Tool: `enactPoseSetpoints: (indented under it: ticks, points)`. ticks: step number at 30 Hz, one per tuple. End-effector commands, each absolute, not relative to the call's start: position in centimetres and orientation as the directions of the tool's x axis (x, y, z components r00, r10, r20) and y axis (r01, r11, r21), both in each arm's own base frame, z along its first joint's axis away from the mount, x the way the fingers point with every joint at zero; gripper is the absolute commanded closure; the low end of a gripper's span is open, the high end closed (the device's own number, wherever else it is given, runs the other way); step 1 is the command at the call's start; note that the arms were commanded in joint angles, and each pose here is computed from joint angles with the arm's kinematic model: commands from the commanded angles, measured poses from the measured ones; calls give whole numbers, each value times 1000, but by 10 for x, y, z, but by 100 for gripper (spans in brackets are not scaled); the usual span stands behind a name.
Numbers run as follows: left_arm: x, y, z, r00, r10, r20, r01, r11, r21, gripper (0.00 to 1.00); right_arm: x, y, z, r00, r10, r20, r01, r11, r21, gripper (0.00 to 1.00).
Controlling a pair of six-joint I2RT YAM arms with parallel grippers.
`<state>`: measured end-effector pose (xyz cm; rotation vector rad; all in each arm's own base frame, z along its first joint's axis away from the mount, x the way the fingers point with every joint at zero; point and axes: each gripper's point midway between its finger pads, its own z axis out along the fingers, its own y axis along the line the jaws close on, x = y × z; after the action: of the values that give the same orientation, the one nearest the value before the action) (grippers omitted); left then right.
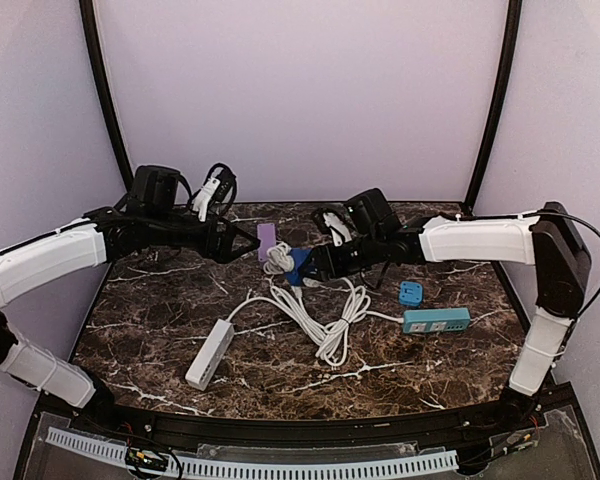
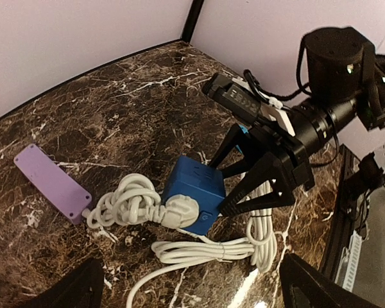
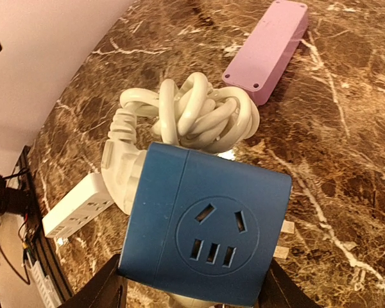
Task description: Pull the plug off the socket
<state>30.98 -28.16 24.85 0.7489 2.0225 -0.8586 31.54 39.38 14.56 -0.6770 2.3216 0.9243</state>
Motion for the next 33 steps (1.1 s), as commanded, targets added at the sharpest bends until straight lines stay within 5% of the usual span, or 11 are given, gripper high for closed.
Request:
enactPoseSetpoints:
  ticks: [1, 9, 14, 21, 33]
  points:
    - [287, -277, 238, -241, 451, -859, 880, 475, 2, 3, 280, 412, 217, -629, -268, -730, -766, 375, 522, 87]
    - [261, -286, 213, -51, 532, -845, 902, 387, 190, 6, 246, 412, 224, -644, -349, -681, -764, 242, 598, 87]
    - [236, -302, 207, 62, 565, -823, 914, 300, 275, 19, 235, 410, 225, -653, -384, -653, -751, 216, 624, 87]
    - [218, -316, 207, 83, 547, -833, 936, 245, 254, 37, 225, 412, 233, -654, -402, -641, -740, 166, 652, 87]
    - [214, -329, 189, 99, 614, -783, 937, 208, 282, 43, 216, 420, 235, -635, -450, -627, -743, 134, 656, 87]
